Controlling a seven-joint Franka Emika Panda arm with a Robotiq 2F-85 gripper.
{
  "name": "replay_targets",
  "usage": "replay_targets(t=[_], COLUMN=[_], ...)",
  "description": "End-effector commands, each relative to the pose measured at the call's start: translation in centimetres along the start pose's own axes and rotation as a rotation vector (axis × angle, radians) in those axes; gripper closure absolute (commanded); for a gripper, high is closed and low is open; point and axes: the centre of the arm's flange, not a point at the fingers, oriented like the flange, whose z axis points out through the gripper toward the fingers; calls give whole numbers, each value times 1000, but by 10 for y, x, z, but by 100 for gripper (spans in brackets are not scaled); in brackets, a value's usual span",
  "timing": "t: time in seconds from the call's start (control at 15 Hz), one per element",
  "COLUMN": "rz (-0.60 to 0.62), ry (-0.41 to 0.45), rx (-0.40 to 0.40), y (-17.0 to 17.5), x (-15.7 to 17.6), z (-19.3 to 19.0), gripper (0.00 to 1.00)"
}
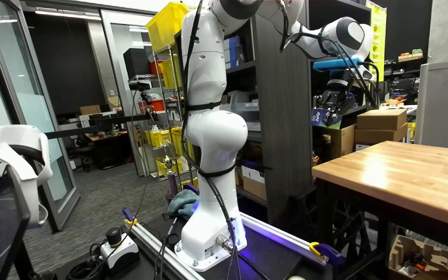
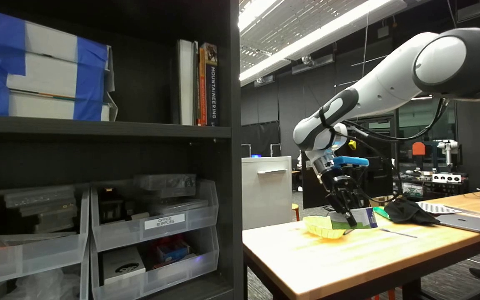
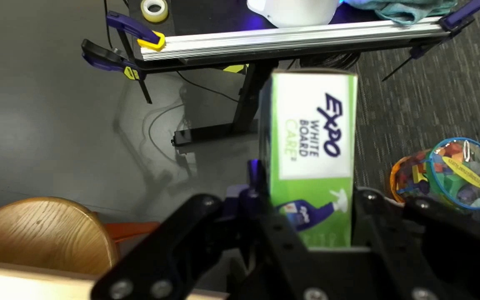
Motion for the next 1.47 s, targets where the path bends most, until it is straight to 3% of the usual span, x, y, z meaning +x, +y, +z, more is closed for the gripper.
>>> replay_targets(t=[0.0,0.4,0.8,1.0,1.4], rz=[-11,-52,-118,-179,-280], ry=[58,81,60,-6,-142], rx=[11,-47,-147,-186,-161], y=[18,40,38,31,8], x=[-33,-60,-78,-83,-92], z=[7,25,47,53,56], gripper=[87,87,87,87,87])
